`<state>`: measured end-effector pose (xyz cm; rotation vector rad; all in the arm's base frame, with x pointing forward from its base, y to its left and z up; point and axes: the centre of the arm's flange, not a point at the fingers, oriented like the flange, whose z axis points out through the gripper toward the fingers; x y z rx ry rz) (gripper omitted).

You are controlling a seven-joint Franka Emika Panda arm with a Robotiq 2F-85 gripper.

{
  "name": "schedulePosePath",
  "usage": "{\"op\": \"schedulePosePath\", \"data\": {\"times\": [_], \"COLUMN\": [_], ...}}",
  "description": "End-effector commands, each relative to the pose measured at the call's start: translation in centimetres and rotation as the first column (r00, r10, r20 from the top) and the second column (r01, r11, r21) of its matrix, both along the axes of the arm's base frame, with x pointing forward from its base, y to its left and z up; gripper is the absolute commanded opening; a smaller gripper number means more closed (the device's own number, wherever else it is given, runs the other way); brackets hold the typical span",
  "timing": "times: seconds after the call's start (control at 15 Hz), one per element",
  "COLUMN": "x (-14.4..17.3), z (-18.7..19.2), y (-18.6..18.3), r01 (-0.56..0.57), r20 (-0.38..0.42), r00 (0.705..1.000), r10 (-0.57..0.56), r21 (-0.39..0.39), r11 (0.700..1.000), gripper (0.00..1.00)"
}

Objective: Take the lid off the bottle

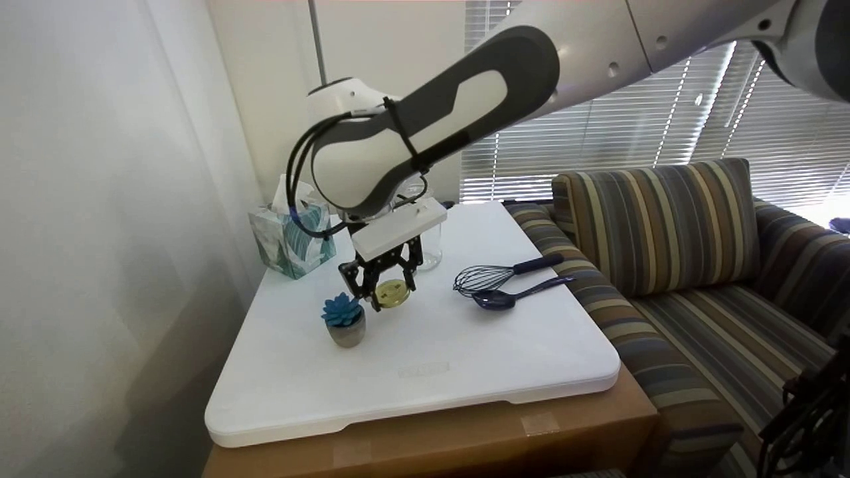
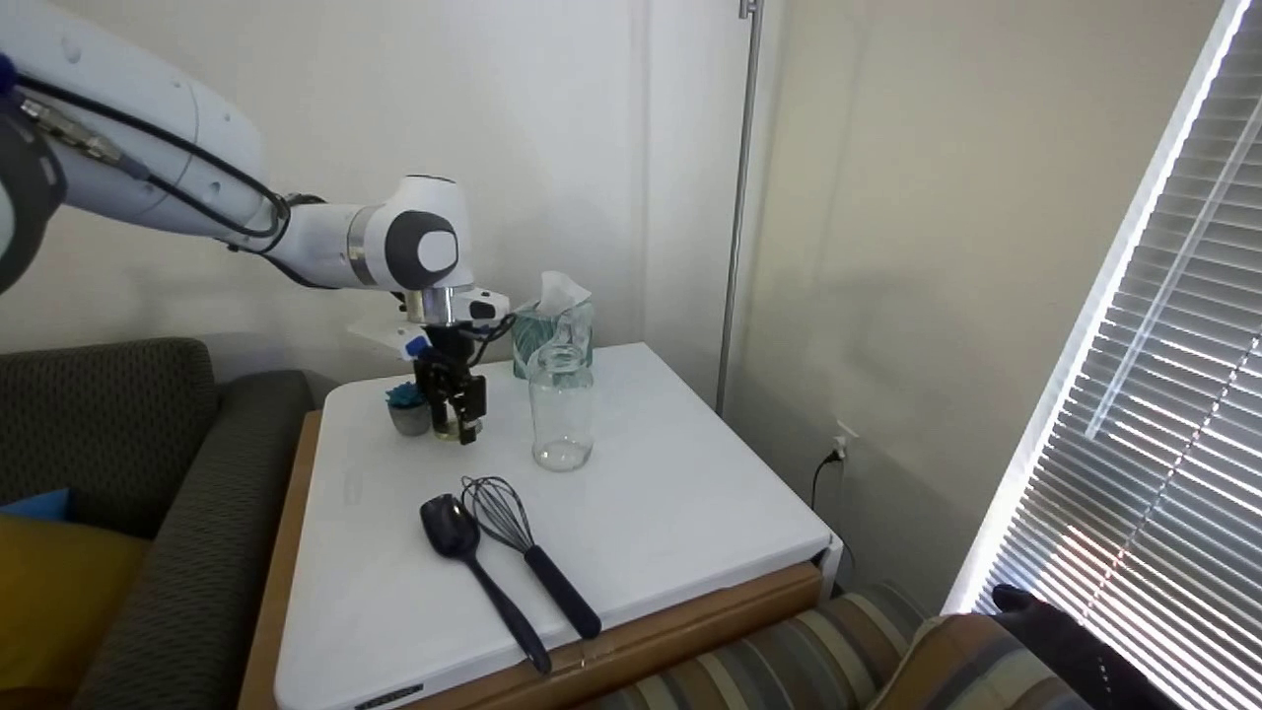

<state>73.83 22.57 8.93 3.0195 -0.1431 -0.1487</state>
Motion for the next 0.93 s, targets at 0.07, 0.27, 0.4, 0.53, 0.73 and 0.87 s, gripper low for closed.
{"op": "schedulePosePath", "data": {"times": [0.07, 0.27, 0.4, 0.53, 0.73, 0.87], "x": [-3.9, -3.8, -4.0, -4.2, -4.5, -4.7], "z": [-2.0, -2.3, -2.8, -2.6, -2.5, -2.4], "y": [-2.5, -3.6, -4.0, -3.8, -3.9, -3.9], "r01": [0.111, 0.18, 0.208, 0.216, 0.224, 0.223], "r20": [0.048, 0.075, 0.082, 0.088, 0.102, 0.11], "r00": [0.993, 0.981, 0.974, 0.972, 0.968, 0.967], "r10": [-0.111, -0.181, -0.209, -0.219, -0.23, -0.23], "r21": [0.007, 0.011, 0.026, 0.042, 0.066, 0.076], "r11": [0.994, 0.984, 0.978, 0.975, 0.972, 0.972], "gripper": [0.48, 0.48, 0.48, 0.48, 0.48, 0.48]}}
